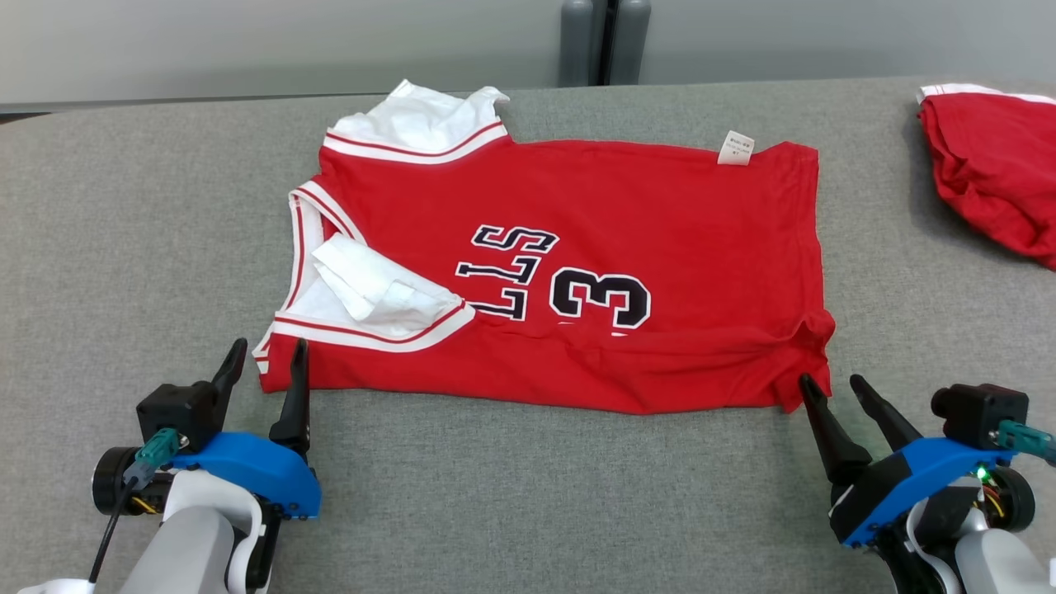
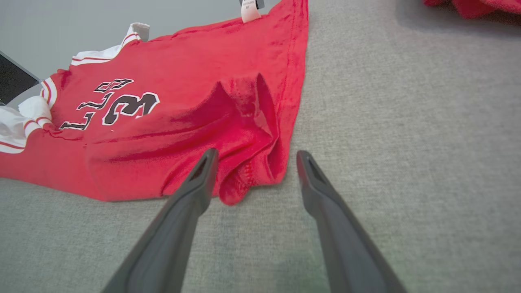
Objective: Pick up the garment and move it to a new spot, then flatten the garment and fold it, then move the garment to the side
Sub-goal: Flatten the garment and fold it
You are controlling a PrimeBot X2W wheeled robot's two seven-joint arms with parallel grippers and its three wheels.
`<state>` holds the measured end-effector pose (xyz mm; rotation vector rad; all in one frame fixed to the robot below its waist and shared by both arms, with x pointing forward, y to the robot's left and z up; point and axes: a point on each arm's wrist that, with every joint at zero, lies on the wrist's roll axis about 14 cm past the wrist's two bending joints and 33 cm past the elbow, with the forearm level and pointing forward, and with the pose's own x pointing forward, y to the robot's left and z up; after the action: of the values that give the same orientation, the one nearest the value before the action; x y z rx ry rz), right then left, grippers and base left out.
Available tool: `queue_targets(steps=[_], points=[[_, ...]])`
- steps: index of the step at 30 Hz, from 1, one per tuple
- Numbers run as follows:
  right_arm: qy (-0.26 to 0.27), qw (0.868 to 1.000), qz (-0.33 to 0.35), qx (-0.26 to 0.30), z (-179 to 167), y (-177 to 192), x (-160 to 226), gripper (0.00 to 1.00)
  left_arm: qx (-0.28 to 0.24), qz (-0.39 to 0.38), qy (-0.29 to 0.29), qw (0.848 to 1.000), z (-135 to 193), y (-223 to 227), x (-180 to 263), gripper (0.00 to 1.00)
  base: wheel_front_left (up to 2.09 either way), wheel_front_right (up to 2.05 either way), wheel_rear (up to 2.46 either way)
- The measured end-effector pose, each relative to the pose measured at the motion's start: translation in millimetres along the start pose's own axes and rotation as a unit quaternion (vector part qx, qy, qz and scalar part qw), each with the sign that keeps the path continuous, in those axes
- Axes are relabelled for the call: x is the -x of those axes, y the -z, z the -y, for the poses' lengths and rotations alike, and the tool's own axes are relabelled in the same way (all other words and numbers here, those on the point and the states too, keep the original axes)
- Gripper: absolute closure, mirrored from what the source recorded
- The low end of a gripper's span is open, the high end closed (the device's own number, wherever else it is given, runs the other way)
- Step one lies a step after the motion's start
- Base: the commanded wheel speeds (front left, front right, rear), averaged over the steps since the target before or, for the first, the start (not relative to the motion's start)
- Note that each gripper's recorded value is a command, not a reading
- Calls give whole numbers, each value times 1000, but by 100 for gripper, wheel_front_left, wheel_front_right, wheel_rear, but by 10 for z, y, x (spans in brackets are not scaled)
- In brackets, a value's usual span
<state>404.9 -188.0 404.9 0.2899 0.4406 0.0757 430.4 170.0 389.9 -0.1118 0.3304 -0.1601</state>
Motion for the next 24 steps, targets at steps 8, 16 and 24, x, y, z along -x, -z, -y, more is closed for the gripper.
queue_targets(steps=[8,16,24], points=[[-2,999,-30,11,-37,165,-144,0,4,-56,-11,998,-77,316,9,0,0,0,0],[-6,999,-28,15,-72,225,-221,80,21,-80,-5,997,-34,425,-31,71,0,0,0],[-17,1000,8,13,-136,59,-209,100,35,-50,-13,998,-71,286,6,100,0,0,0]])
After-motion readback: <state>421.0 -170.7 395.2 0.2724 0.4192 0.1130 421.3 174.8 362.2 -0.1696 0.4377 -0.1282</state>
